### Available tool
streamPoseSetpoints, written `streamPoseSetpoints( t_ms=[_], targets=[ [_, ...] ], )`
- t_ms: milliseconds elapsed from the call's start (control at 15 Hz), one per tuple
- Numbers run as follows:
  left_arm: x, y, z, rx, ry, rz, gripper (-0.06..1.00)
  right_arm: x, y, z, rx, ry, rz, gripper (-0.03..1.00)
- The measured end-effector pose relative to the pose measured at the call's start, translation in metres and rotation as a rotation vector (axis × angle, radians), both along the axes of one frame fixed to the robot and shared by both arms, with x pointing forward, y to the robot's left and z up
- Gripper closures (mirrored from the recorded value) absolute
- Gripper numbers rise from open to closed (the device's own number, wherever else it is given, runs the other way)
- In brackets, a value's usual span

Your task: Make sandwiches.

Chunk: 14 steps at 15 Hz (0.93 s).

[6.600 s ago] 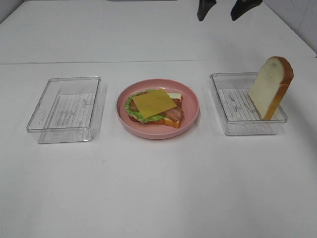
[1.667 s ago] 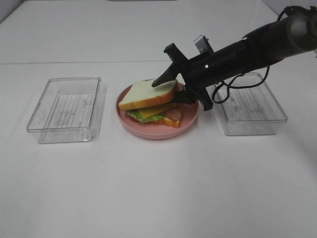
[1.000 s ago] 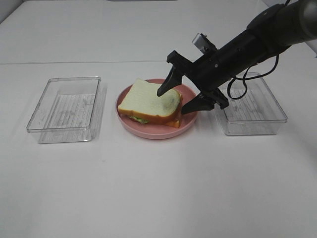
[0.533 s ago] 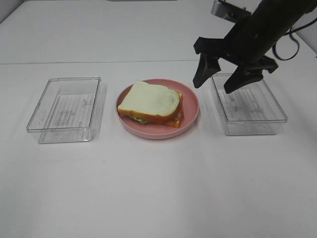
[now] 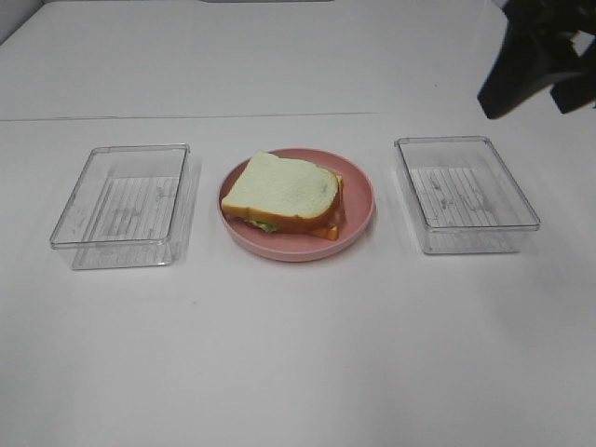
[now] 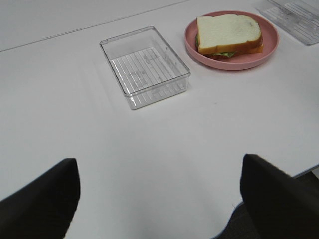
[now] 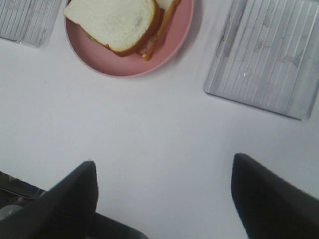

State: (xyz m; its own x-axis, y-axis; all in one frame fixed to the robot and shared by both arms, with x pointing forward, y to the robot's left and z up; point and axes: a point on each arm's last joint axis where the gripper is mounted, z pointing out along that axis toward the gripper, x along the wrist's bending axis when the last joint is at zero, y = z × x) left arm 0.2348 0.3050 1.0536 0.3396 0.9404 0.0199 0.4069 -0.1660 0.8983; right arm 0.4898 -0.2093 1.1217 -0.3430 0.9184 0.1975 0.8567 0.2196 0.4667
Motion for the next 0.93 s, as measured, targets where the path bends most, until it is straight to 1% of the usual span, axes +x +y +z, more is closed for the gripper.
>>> streamPoseSetpoints(
  t_ms=[200, 267, 333, 467, 533, 667, 867, 933],
  targets=[
    [0.0, 0.0, 0.0, 0.0, 0.0, 0.0, 0.12, -0.06, -0.02, -0.01, -0.04, -0.024, 0.001, 0.27],
    [0.0, 0.0, 0.0, 0.0, 0.0, 0.0, 0.12, -0.079, -0.025, -0.015, -0.038, -0.027, 0.001, 0.27],
    [0.0, 0.0, 0.0, 0.0, 0.0, 0.0, 0.12, -0.109, -0.033, -0.024, -0.032, -0.046, 0.001, 0.27],
    [0.0, 0.0, 0.0, 0.0, 0.0, 0.0, 0.12, -0.143, -0.044, -0.035, -0.029, -0.098, 0.0, 0.27],
    [0.0, 0.0, 0.0, 0.0, 0.0, 0.0, 0.12, -0.151, -0.047, -0.036, -0.033, -0.123, 0.0, 0.27],
    [0.0, 0.0, 0.0, 0.0, 0.0, 0.0, 0.12, -0.175, -0.057, -0.047, -0.054, -0.209, -0.001, 0.27],
    [0.0, 0.0, 0.0, -0.001, 0.0, -0.001, 0.12, -0.208, -0.067, -0.064, -0.046, -0.332, 0.009, 0.27],
    [0.0, -0.001, 0.0, 0.007, -0.002, -0.013, 0.12, -0.214, -0.068, -0.068, -0.043, -0.355, 0.011, 0.27]
  ],
)
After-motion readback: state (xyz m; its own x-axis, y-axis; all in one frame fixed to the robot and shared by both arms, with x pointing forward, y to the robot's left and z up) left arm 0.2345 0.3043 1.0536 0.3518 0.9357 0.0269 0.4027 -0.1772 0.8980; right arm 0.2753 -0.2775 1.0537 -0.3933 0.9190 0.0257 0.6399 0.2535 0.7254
